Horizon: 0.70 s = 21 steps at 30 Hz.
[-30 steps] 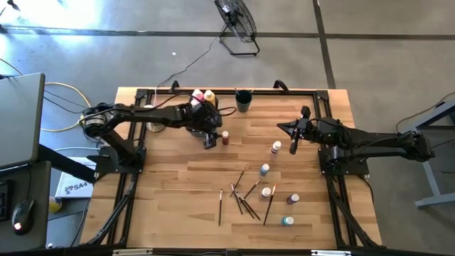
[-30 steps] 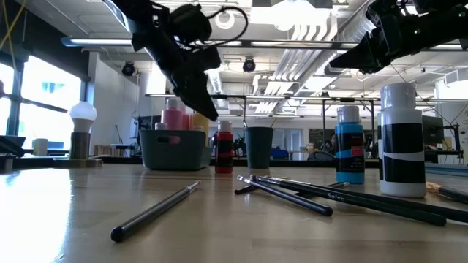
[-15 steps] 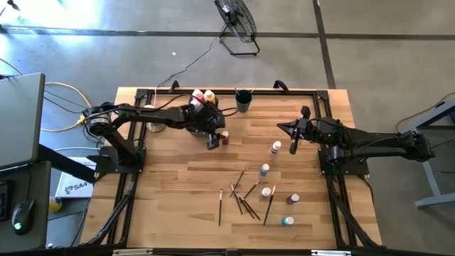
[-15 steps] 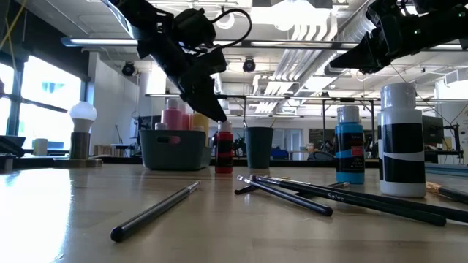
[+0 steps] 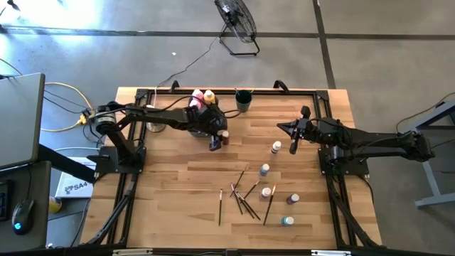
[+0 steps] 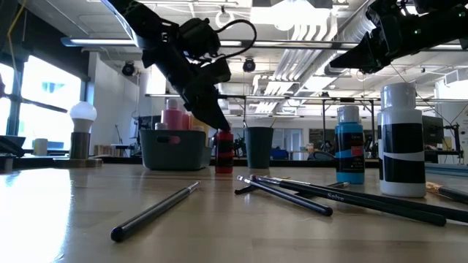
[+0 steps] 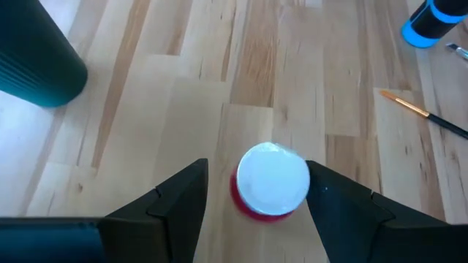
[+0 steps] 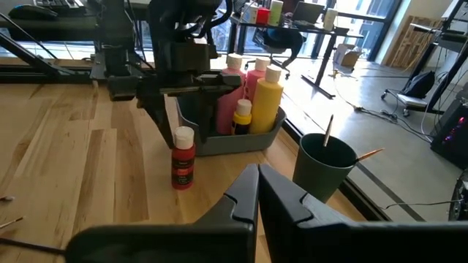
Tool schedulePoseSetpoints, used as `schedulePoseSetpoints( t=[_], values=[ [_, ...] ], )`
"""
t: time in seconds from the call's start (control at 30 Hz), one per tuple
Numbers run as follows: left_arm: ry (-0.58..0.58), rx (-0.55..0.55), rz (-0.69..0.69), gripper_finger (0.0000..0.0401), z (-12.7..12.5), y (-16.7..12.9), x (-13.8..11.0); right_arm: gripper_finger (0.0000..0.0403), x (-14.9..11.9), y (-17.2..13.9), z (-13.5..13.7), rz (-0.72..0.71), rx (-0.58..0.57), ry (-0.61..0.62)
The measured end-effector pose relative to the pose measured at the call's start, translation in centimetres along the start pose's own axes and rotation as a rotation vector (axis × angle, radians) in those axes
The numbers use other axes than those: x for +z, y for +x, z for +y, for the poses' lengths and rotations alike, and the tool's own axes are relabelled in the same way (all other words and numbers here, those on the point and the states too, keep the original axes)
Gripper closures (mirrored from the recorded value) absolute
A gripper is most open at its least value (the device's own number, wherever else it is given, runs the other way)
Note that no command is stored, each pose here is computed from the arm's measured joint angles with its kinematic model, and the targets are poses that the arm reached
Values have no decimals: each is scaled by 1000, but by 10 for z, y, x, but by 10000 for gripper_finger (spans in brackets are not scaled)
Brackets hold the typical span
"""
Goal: Pick & Place Paint Supplies
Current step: Put the small red paint bottle into the green bin
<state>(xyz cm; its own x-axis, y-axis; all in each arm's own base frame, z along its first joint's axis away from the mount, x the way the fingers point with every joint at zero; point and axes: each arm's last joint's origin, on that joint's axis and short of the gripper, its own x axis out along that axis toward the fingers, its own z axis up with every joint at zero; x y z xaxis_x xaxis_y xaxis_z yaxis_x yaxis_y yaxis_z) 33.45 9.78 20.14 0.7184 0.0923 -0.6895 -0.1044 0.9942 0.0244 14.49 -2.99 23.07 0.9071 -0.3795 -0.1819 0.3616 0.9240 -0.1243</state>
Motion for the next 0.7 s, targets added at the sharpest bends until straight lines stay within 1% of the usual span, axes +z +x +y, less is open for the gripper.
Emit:
schedulePoseSetpoints(
  t=[0.17, 0.37, 0.7],
  values=[
    [1, -7, -15, 182, 0, 0, 1, 398, 0, 0, 0, 0, -2, 0],
    [-3, -52, -24, 182, -1, 0, 2, 398, 0, 0, 0, 0, -2, 0],
    [-20, -51, -23, 182, -1, 0, 2, 398, 0, 0, 0, 0, -2, 0]
  ],
)
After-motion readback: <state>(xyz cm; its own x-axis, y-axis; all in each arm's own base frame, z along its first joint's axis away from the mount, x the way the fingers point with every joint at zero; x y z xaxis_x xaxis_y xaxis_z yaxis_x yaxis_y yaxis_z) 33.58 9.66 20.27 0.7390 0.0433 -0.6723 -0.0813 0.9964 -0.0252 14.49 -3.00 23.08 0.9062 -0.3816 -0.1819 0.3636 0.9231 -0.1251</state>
